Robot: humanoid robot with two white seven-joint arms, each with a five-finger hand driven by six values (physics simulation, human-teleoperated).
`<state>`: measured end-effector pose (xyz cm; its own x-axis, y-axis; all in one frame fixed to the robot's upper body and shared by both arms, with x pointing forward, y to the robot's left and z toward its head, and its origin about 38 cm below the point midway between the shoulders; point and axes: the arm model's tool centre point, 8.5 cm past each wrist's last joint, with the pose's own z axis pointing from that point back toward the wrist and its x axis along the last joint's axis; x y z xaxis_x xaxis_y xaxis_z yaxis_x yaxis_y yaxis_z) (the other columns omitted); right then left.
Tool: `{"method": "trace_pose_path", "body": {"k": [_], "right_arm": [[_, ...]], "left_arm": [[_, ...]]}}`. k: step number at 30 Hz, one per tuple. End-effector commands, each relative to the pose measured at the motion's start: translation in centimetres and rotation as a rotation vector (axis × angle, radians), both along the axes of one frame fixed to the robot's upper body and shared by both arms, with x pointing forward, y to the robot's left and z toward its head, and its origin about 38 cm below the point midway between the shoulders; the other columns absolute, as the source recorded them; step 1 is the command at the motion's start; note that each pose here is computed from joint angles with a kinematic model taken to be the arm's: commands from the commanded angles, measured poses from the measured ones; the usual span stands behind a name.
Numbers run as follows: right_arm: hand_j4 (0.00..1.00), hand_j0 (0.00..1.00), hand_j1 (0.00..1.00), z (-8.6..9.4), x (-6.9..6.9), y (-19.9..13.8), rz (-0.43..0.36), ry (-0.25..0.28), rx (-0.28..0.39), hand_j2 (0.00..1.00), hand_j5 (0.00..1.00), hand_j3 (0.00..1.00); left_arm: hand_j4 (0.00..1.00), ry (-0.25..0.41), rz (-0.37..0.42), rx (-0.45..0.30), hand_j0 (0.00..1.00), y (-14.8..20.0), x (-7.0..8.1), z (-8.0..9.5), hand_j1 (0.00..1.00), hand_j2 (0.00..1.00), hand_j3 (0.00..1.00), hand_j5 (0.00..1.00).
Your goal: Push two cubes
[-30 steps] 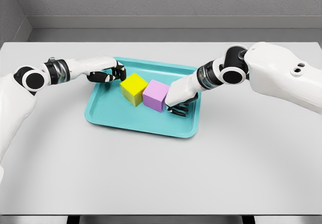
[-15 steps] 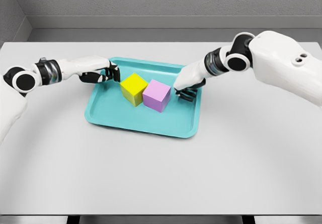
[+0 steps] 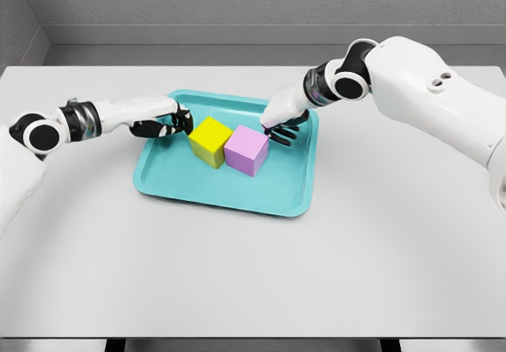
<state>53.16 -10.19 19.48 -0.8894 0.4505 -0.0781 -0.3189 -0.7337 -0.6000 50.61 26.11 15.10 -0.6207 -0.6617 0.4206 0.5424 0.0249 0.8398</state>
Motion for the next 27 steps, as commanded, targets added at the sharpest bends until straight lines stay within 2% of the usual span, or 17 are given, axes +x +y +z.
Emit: {"method": "trace_pose_path", "body": {"k": [1, 9, 12, 19, 27], "right_arm": [[0.15, 0.15, 0.15, 0.0, 0.0, 0.3, 0.002, 0.000, 0.003, 0.15, 0.15, 0.15], [0.14, 0.14, 0.14, 0.0, -0.5, 1.5, 0.034, 0.001, 0.003, 0.14, 0.14, 0.14], [0.14, 0.14, 0.14, 0.0, -0.7, 1.7, 0.041, 0.002, 0.004, 0.14, 0.14, 0.14], [0.14, 0.14, 0.14, 0.0, -1.2, 2.3, 0.065, 0.006, 0.011, 0.14, 0.14, 0.14], [0.14, 0.14, 0.14, 0.1, -1.3, 2.4, 0.072, 0.006, 0.013, 0.14, 0.14, 0.14]], "left_arm": [[0.46, -0.008, -0.013, 0.013, 0.46, 0.0, -0.1, 0.2, 0.46, 0.46, 0.46, 0.46], [0.46, -0.020, -0.004, -0.003, 0.46, 0.5, 0.1, 1.0, 0.46, 0.46, 0.46, 0.46], [0.46, -0.077, -0.010, -0.001, 0.46, 3.1, -0.9, 3.9, 0.46, 0.46, 0.46, 0.46], [0.45, -0.057, -0.023, 0.004, 0.45, 3.7, -2.6, 2.6, 0.45, 0.45, 0.45, 0.45], [0.46, -0.054, -0.021, 0.004, 0.46, 3.8, -2.7, 2.5, 0.46, 0.46, 0.46, 0.46]]}}
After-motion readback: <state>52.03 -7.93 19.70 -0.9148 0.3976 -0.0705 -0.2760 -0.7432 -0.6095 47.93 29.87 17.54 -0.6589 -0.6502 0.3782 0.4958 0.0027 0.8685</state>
